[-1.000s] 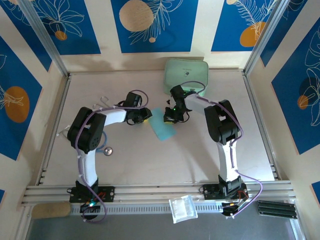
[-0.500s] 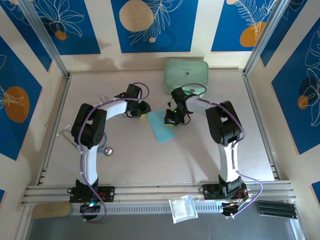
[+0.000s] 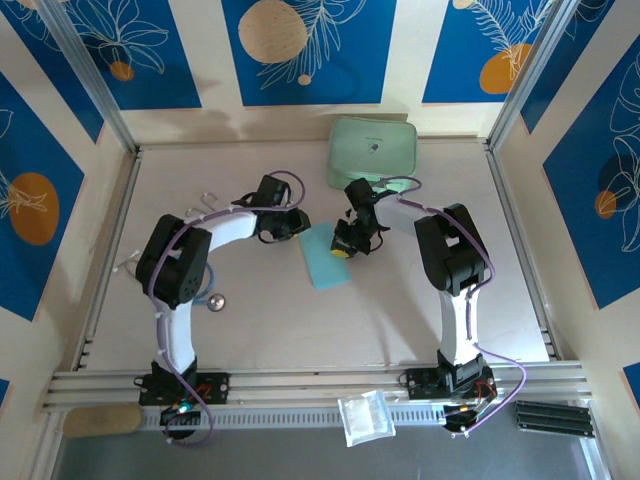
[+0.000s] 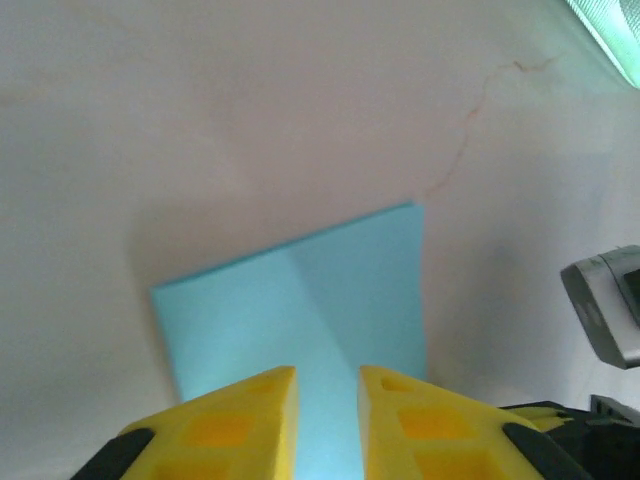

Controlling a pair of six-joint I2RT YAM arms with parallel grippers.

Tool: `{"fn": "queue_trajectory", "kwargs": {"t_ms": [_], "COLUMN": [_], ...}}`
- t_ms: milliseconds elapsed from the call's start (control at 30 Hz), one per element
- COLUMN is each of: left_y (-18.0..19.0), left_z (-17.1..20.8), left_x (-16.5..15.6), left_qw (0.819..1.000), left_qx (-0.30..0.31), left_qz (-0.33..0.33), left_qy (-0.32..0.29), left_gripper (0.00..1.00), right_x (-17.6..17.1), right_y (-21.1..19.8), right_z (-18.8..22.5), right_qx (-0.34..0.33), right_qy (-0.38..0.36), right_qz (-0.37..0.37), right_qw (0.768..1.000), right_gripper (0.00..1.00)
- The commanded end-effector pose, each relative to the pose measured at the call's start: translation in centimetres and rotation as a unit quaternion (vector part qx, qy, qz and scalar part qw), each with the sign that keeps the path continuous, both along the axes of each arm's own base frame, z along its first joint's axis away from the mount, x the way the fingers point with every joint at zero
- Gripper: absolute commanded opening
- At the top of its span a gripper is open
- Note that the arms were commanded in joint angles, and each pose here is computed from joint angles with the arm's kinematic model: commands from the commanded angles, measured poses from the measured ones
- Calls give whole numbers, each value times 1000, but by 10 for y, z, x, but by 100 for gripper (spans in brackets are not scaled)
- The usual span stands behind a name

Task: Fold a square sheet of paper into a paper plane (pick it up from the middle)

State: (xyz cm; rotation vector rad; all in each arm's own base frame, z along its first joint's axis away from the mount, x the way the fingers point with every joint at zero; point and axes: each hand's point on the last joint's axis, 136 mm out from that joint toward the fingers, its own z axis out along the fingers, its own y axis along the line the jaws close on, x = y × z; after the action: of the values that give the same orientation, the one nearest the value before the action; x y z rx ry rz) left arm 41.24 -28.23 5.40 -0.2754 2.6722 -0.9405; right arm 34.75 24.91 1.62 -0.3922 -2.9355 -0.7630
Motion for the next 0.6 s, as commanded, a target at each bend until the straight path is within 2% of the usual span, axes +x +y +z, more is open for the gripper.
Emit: {"fn": "queue_trajectory", "kwargs": {"t_ms": [0, 100, 233, 333, 433, 567], "left_y": [-10, -1, 29, 46, 56, 58], "left_z": [-8, -21, -44, -52, -43, -10], "left_x": [3, 8, 10, 12, 21, 37], "left_qw": [1000, 1000, 995, 993, 994, 992], "left_qx": [-26, 7, 87, 106, 103, 108], "left_qz": [5, 16, 38, 43, 44, 34], "left_qy": [12, 18, 10, 1, -13, -47], "left_gripper": [20, 18, 15, 16, 18, 22], "right_x": [-15, -17, -19, -21, -23, -21], "right_y": [-13, -15, -21, -26, -28, -25], "right_z": [-9, -12, -16, -19, -21, -19], "right_qx": [-17, -17, -25, -28, -29, -18], "right_qy": [47, 54, 59, 66, 69, 69], "right_qz": [-37, -42, -50, -56, -57, -61], "right_qw": [998, 998, 997, 996, 996, 996], "right_gripper": [12, 11, 11, 11, 11, 11]}}
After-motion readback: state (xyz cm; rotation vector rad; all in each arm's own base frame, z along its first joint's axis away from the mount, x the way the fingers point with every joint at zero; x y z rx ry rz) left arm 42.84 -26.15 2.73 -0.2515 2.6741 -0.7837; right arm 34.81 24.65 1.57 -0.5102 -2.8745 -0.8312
